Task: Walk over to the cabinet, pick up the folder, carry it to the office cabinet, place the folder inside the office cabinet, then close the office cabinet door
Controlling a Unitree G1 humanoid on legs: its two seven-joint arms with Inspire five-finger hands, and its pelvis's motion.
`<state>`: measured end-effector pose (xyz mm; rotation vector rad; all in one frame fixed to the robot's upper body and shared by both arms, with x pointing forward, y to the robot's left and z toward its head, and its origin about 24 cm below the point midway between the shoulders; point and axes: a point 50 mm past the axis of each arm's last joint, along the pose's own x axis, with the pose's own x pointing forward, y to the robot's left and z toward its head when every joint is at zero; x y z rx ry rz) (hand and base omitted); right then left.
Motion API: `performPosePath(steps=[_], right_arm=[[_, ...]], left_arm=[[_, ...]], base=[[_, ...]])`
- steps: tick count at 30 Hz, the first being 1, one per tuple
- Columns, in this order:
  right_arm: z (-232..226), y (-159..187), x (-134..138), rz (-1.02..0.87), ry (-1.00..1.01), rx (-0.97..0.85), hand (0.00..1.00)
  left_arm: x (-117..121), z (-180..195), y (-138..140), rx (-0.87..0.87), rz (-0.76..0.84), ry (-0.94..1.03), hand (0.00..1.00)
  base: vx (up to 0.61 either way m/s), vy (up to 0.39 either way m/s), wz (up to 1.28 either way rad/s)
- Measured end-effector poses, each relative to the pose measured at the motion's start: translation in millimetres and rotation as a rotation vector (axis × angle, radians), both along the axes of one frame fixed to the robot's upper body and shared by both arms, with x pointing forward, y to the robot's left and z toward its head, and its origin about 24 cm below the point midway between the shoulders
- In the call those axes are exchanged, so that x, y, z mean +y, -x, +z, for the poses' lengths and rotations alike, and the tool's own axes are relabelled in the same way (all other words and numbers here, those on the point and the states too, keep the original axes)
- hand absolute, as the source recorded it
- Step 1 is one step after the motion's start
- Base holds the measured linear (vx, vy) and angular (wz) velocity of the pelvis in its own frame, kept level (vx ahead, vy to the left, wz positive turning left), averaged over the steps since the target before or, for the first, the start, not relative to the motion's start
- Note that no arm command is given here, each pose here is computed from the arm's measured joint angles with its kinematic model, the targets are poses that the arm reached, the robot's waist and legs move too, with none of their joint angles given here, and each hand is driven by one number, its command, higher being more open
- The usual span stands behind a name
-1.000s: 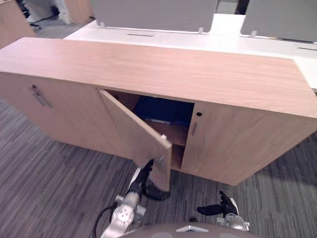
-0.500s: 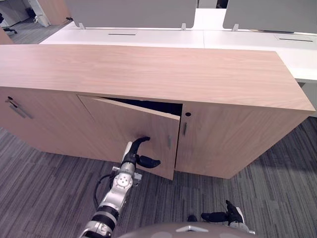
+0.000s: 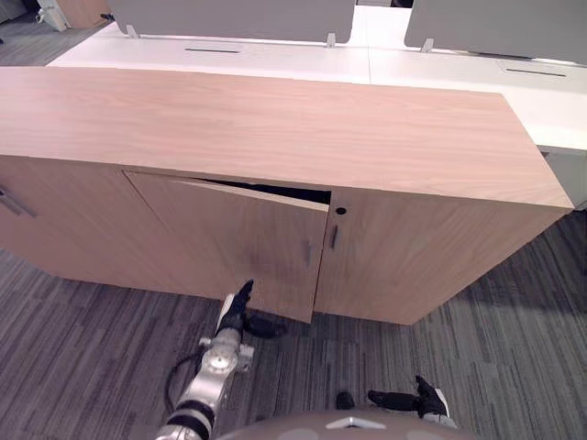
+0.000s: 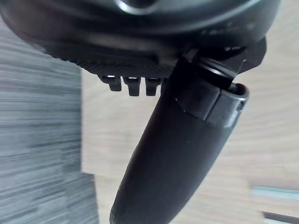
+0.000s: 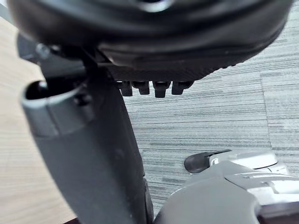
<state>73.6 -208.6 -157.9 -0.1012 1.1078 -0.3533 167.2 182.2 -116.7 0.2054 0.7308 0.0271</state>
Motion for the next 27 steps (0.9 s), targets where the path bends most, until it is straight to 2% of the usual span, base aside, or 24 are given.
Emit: performPosePath(steps=[7, 10, 15, 27], right_arm=[[1.6, -12.7, -7.7, -0.048, -0.002, -0.024, 1.0], [0.8, -12.7, -10.0, -0.062, -0.003, -0.015, 1.0], [0.5, -11.2, -11.7, -0.074, -0.004, -0.011, 1.0], [-2.0, -10.7, -10.2, -0.069, -0.023, 0.011, 1.0]], left_arm=[[16.4, -34.0, 63.0, 0.248, 0.173, 0.048, 1.0], [28.2, -38.2, 76.8, 0.289, 0.272, 0.048, 1.0], [37.5, -44.4, 102.0, 0.369, 0.332, 0.027, 1.0], [38.6, -45.7, 107.7, 0.379, 0.391, 0.043, 1.0]], base=[[-0.03, -0.015, -0.11], [-0.06, 0.055, -0.26], [-0.01, 0.047, -0.35], [0.05, 0.009, -0.04]])
